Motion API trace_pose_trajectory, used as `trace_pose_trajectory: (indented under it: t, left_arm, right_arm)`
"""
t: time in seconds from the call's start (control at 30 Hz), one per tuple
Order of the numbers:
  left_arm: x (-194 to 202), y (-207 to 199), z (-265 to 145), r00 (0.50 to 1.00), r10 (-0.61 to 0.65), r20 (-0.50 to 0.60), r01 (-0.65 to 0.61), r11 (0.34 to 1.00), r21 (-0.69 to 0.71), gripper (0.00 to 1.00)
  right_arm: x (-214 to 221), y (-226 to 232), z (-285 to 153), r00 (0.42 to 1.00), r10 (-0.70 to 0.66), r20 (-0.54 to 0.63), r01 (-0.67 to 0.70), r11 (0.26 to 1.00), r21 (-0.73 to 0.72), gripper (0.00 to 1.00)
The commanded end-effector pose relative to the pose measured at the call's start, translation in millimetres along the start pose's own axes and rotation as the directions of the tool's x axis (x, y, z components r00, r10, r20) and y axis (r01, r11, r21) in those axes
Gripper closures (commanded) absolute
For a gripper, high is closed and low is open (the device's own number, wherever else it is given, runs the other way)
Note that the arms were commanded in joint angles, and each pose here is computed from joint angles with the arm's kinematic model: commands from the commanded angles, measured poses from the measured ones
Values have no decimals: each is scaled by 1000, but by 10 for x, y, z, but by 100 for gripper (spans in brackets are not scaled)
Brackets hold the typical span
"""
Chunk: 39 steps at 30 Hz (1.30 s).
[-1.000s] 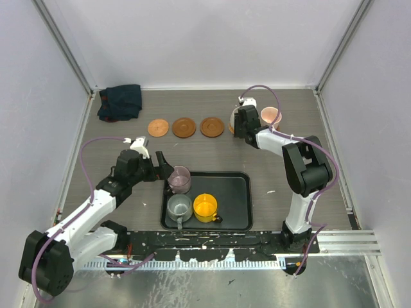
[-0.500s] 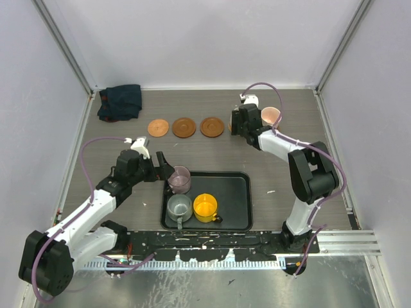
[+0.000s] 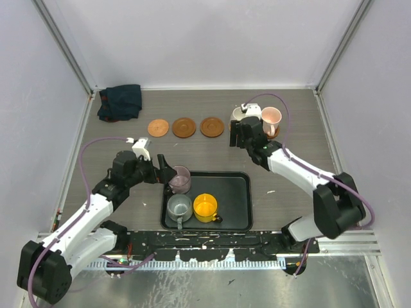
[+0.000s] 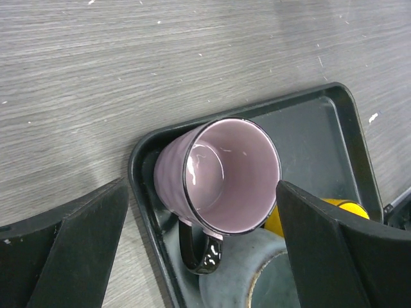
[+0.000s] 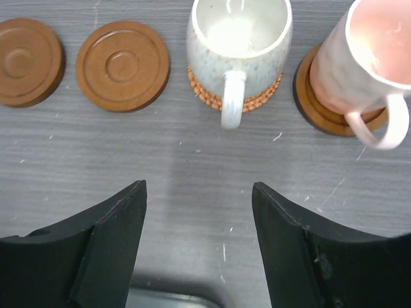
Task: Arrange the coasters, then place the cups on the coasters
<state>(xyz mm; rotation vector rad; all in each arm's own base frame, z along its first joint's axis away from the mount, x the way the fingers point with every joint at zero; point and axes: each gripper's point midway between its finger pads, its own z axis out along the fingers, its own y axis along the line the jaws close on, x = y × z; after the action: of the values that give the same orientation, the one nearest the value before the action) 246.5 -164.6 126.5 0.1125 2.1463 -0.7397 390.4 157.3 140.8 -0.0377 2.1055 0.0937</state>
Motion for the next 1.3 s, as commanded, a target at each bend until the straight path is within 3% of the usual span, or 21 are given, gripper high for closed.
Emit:
trace_pose_trajectory:
  t: [0.0,0.37,0.8,1.27]
  left_arm:
    - [30,-148,-56,999,28,-22,-27,996,80,2]
    - [327,-155,-87,991,-9,-134,21,996,88,1]
    - [577,-64,-56,975,-7,-223,3,1000,-19,4]
    - [625,75,32,966,22,-256,-52,992,-111,35]
  right_arm:
    - [-84,58,-326,997,55,54,-54,998,-24,29]
    - [-35,186,-756,995,71,73,-63,992,-111,29]
    - [-53,240,-805,993,80,85,-67,987,-146,29]
    - [-17,252,-832,992,94,82,-80,984,-162,29]
